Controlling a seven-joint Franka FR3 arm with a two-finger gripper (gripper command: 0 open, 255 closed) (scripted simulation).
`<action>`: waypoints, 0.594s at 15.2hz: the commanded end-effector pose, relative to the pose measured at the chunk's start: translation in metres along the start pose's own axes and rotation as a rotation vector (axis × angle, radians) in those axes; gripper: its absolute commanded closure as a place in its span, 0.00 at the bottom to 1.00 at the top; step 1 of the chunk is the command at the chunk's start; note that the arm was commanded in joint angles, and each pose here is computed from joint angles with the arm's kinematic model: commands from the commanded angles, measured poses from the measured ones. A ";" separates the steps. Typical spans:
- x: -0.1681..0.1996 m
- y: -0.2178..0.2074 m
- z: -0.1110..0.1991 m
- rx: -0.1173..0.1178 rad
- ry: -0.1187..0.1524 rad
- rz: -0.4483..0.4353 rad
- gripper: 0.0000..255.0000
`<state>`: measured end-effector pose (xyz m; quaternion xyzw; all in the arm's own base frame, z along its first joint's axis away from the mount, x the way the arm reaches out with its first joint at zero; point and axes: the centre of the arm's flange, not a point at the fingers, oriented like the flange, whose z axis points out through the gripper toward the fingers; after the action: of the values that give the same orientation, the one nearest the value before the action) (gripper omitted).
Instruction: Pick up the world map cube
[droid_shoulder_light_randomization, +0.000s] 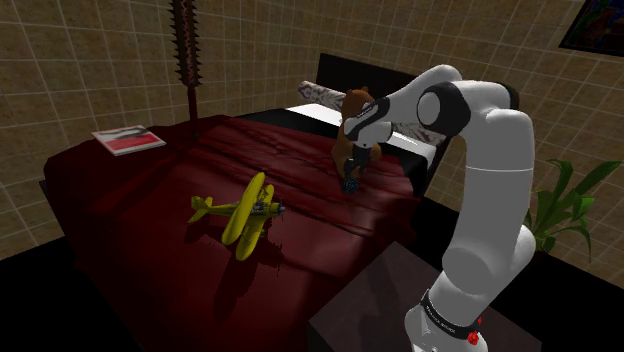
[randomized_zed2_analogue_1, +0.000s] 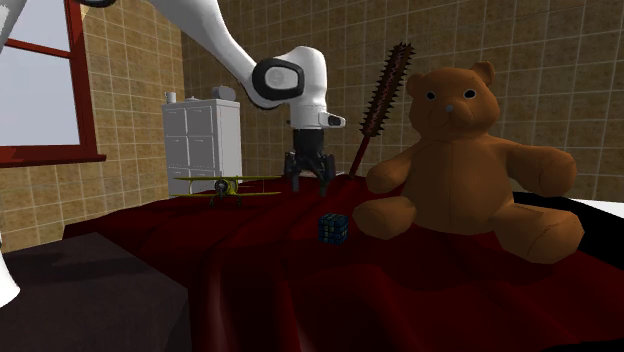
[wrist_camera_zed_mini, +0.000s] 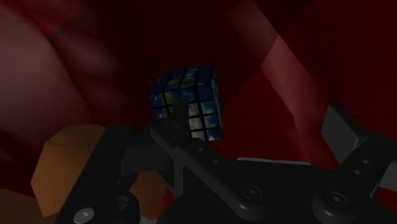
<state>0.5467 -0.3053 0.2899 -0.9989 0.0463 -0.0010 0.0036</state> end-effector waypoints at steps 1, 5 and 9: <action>0.016 0.017 0.019 -0.003 0.001 0.000 0.00; 0.044 0.050 0.047 -0.010 0.001 0.003 0.00; 0.044 0.050 0.069 -0.010 0.001 0.003 0.00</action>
<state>0.5856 -0.3600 0.2266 -0.9989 0.0479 -0.0011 -0.0015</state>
